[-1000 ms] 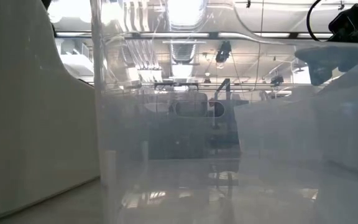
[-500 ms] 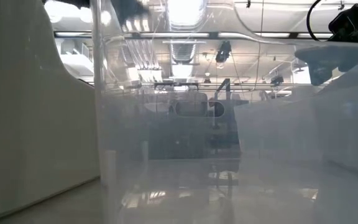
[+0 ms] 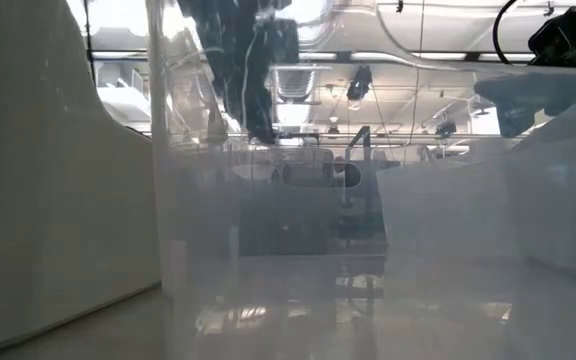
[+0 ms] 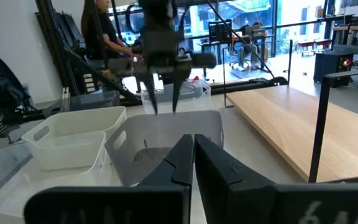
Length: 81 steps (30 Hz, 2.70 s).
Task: Stack baskets on shelf by color
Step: Put the top black bin on the shelf
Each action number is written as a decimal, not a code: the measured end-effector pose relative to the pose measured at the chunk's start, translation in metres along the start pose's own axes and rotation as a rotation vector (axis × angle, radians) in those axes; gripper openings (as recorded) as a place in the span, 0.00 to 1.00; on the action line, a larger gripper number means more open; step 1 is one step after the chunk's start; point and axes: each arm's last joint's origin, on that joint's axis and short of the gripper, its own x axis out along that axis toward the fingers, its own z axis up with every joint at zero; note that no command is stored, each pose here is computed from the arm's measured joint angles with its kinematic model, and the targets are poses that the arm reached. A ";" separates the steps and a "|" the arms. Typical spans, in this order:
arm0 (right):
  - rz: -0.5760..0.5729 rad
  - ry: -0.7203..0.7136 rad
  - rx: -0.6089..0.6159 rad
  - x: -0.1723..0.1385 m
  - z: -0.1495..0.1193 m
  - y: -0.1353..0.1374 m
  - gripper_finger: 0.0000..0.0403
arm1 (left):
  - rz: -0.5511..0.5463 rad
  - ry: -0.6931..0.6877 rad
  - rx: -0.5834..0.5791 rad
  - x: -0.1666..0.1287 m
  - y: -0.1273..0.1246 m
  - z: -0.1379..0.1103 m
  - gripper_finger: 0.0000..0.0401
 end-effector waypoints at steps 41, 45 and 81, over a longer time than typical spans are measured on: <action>-0.001 0.014 0.000 0.000 -0.001 0.000 0.02 | 0.015 0.250 0.188 0.058 -0.064 -0.007 0.02; -0.002 0.014 0.000 0.000 -0.001 0.000 0.02 | 0.069 0.259 0.208 0.047 -0.069 -0.002 0.01; -0.002 0.015 0.000 0.000 -0.001 0.000 0.02 | 0.530 -0.051 0.103 -0.025 0.094 0.021 0.00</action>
